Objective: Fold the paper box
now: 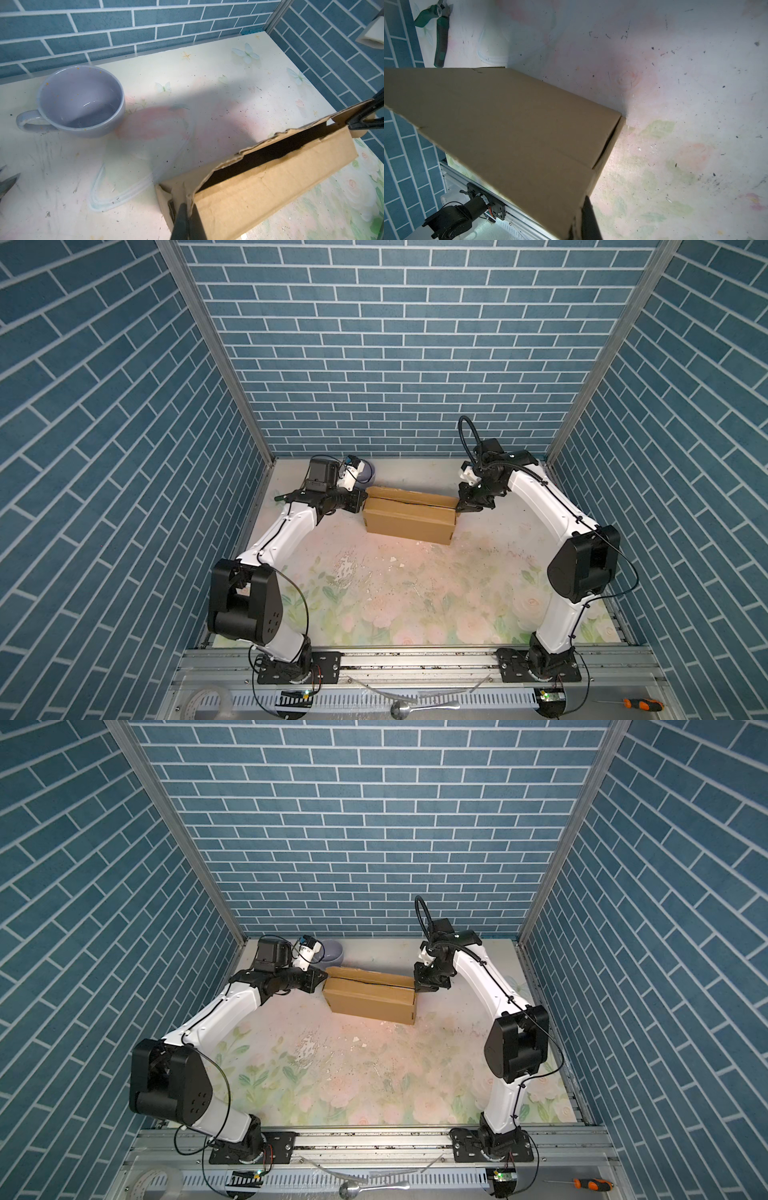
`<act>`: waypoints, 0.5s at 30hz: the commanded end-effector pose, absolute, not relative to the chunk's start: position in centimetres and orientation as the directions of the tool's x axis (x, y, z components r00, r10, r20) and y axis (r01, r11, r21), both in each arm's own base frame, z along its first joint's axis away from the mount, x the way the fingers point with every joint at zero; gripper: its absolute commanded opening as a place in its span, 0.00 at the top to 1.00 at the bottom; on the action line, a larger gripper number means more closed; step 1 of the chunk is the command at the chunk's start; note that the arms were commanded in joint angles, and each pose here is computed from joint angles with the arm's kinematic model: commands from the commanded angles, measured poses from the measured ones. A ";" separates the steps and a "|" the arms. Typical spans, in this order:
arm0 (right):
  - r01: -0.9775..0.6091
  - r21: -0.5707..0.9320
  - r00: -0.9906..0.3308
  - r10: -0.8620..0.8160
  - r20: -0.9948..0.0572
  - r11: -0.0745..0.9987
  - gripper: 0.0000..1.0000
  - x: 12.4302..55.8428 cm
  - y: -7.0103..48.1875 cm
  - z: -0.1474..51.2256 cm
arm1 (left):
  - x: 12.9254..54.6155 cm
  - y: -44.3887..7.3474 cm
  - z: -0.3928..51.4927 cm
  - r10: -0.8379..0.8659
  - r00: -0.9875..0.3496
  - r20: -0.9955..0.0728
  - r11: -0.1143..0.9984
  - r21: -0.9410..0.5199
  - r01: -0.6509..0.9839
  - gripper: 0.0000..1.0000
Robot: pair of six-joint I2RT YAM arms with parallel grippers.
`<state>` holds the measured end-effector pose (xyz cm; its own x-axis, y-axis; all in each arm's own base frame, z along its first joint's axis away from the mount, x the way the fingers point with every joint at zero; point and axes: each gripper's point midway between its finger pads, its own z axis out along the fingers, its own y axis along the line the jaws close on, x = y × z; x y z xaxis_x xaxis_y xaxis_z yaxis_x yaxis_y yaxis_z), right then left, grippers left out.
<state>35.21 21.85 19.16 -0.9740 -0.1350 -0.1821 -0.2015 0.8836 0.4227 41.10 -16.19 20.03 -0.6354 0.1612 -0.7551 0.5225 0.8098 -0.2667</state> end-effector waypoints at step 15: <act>-0.169 0.548 -0.980 -0.079 -0.183 0.819 1.00 35.5 24.2 21.3 | 39.8 -17.1 18.2 0.150 -0.676 -0.721 0.796 -0.318 0.516 1.00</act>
